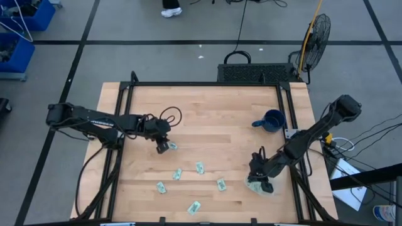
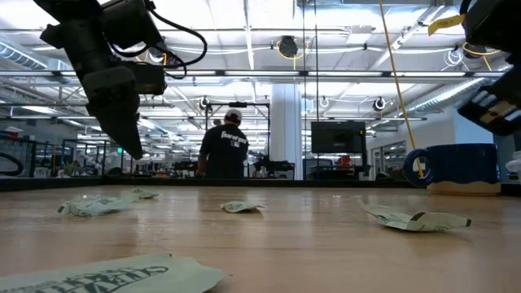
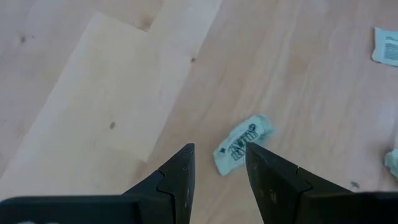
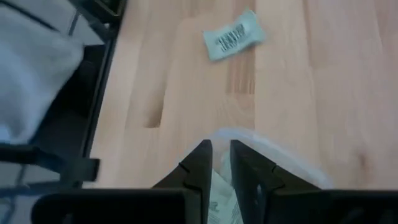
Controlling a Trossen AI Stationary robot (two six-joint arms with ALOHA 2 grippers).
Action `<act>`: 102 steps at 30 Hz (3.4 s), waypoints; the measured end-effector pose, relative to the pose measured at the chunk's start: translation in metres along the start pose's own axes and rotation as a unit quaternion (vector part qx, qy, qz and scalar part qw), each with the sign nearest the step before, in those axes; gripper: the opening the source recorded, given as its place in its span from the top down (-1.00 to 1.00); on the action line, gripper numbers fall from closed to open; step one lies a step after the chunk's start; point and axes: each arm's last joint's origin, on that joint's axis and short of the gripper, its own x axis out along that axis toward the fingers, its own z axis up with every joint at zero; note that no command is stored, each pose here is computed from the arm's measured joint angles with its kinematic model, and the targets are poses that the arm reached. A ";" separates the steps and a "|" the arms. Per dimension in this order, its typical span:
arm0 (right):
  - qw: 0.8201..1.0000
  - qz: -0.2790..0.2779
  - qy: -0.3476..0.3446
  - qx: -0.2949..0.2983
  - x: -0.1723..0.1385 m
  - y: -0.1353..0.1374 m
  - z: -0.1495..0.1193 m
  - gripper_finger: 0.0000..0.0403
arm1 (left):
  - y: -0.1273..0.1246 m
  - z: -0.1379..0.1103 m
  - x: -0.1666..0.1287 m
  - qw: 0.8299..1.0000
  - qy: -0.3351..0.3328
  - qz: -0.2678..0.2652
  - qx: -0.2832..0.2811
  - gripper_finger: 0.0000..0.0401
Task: Pick and place Stevia / Truvia into bins
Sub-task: Put the stevia packet into the transparent container
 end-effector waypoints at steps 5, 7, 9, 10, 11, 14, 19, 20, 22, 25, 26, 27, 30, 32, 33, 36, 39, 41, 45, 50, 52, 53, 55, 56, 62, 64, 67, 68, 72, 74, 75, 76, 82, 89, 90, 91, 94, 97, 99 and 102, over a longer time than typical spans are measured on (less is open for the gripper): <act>0.992 -0.025 -0.083 -0.095 -0.007 0.000 0.014 0.75 | -0.008 -0.002 0.016 1.000 0.015 0.005 0.000 0.27; 0.986 -0.038 -0.113 -0.116 -0.010 -0.002 0.020 0.75 | -0.010 -0.003 0.025 0.999 0.024 0.016 0.017 0.27; 0.981 -0.042 -0.133 -0.134 -0.012 -0.003 0.026 0.75 | -0.011 -0.004 0.034 0.999 0.032 0.031 0.028 0.27; 0.979 -0.044 -0.139 -0.141 -0.014 -0.005 0.028 0.75 | -0.011 -0.005 0.038 0.998 0.038 0.039 0.034 0.27; 0.977 -0.046 -0.146 -0.146 -0.014 -0.006 0.030 0.75 | -0.010 -0.007 0.041 0.997 0.046 0.047 0.039 0.27; 0.975 -0.056 -0.152 -0.152 -0.015 -0.010 0.034 0.75 | -0.009 -0.009 0.048 0.995 0.062 0.053 0.052 0.27; 0.973 -0.077 -0.158 -0.150 -0.016 -0.020 0.040 0.75 | -0.010 -0.009 0.049 0.994 0.067 0.046 0.071 0.27; 0.972 -0.084 -0.160 -0.151 -0.016 -0.022 0.042 0.75 | -0.010 -0.009 0.049 0.994 0.066 0.048 0.071 0.27; 0.968 -0.104 -0.179 -0.142 -0.018 -0.027 0.047 0.75 | -0.010 -0.009 0.049 0.994 0.065 0.050 0.077 0.32; 0.953 -0.156 -0.230 -0.118 -0.022 -0.038 0.059 0.75 | -0.011 -0.008 0.050 0.991 0.062 0.040 0.112 0.55; 0.949 -0.172 -0.241 -0.111 -0.024 -0.042 0.062 0.75 | -0.011 -0.007 0.050 0.990 0.058 0.033 0.125 0.65; 0.944 -0.185 -0.252 -0.103 -0.024 -0.047 0.066 0.75 | -0.012 -0.006 0.050 0.989 0.049 0.029 0.139 0.77; 0.937 -0.199 -0.275 -0.082 -0.020 -0.065 0.078 0.75 | -0.015 0.006 0.048 0.986 -0.012 0.029 0.164 0.95; 0.940 -0.173 -0.286 -0.072 -0.013 -0.078 0.087 0.75 | -0.020 0.019 0.044 0.983 -0.062 0.038 0.171 0.93; 0.940 -0.160 -0.292 -0.070 -0.007 -0.084 0.090 0.75 | -0.022 0.026 0.042 0.980 -0.081 0.043 0.176 0.93; 0.937 -0.140 -0.312 -0.065 0.009 -0.102 0.098 0.75 | -0.029 0.045 0.034 0.972 -0.125 0.050 0.193 0.96; 0.929 -0.148 -0.334 -0.058 0.022 -0.118 0.101 0.70 | -0.036 0.062 0.023 0.966 -0.157 0.051 0.200 0.97; 0.931 -0.138 -0.334 -0.057 0.028 -0.127 0.100 0.63 | -0.038 0.069 0.019 0.964 -0.168 0.050 0.199 0.96; 0.931 -0.093 -0.349 -0.059 0.035 -0.138 0.102 0.44 | -0.042 0.078 0.014 0.955 -0.197 0.048 0.217 0.98; 0.909 -0.085 -0.400 -0.078 0.034 -0.145 0.107 0.21 | -0.044 0.083 0.014 0.945 -0.226 0.048 0.230 0.96; 0.905 -0.086 -0.410 -0.076 0.035 -0.147 0.110 0.15 | -0.045 0.086 0.013 0.942 -0.242 0.046 0.229 0.98; 0.904 -0.084 -0.414 -0.068 0.036 -0.148 0.112 0.13 | -0.046 0.087 0.012 0.941 -0.248 0.045 0.227 0.98; 0.900 -0.092 -0.425 -0.032 0.040 -0.151 0.118 0.12 | -0.047 0.089 0.013 0.938 -0.256 0.045 0.227 0.96; 0.897 -0.098 -0.431 -0.010 0.043 -0.152 0.121 0.12 | -0.047 0.089 0.013 0.937 -0.260 0.051 0.228 0.95; 0.893 -0.086 -0.442 0.024 0.057 -0.155 0.137 0.16 | -0.046 0.089 0.021 0.935 -0.256 0.080 0.233 0.98; 0.893 -0.089 -0.441 0.029 0.058 -0.155 0.137 0.16 | -0.047 0.089 0.026 0.936 -0.253 0.084 0.231 0.97; 0.885 -0.111 -0.450 0.046 0.057 -0.157 0.138 0.16 | -0.046 0.087 0.033 0.938 -0.240 0.086 0.235 0.92; 0.883 -0.117 -0.452 0.048 0.057 -0.157 0.138 0.16 | -0.047 0.087 0.035 0.938 -0.241 0.084 0.236 0.91; 0.891 -0.124 -0.432 0.072 0.059 -0.163 0.135 0.16 | -0.049 0.087 0.035 0.937 -0.243 0.084 0.236 0.95; 0.896 -0.124 -0.416 0.097 0.061 -0.166 0.132 0.16 | -0.049 0.087 0.035 0.938 -0.243 0.082 0.235 0.98; 0.898 -0.127 -0.410 0.100 0.062 -0.167 0.131 0.16 | -0.050 0.087 0.034 0.937 -0.246 0.081 0.233 0.98; 0.900 -0.131 -0.405 0.098 0.062 -0.168 0.130 0.16 | -0.051 0.088 0.033 0.937 -0.252 0.078 0.230 0.97; 0.900 -0.136 -0.406 0.078 0.062 -0.167 0.131 0.16 | -0.052 0.089 0.032 0.935 -0.260 0.076 0.227 0.91; 0.904 -0.130 -0.401 0.065 0.062 -0.167 0.131 0.18 | -0.052 0.089 0.032 0.936 -0.263 0.073 0.221 0.94; 0.907 -0.121 -0.399 0.061 0.062 -0.166 0.131 0.21 | -0.052 0.089 0.032 0.936 -0.263 0.073 0.221 0.92; 0.908 -0.114 -0.399 0.060 0.062 -0.165 0.131 0.24 | -0.052 0.089 0.032 0.936 -0.263 0.074 0.221 0.90; 0.909 -0.112 -0.398 0.058 0.062 -0.165 0.131 0.42 | -0.052 0.089 0.031 0.936 -0.264 0.074 0.221 0.91; 0.909 -0.112 -0.398 0.058 0.062 -0.165 0.131 0.66 | -0.052 0.089 0.031 0.936 -0.264 0.071 0.221 0.97; 0.909 -0.114 -0.398 0.055 0.062 -0.165 0.131 0.83 | -0.052 0.089 0.032 0.936 -0.264 0.070 0.222 0.98; 0.910 -0.120 -0.396 0.041 0.062 -0.165 0.131 0.96 | -0.054 0.089 0.031 0.936 -0.263 0.064 0.225 0.92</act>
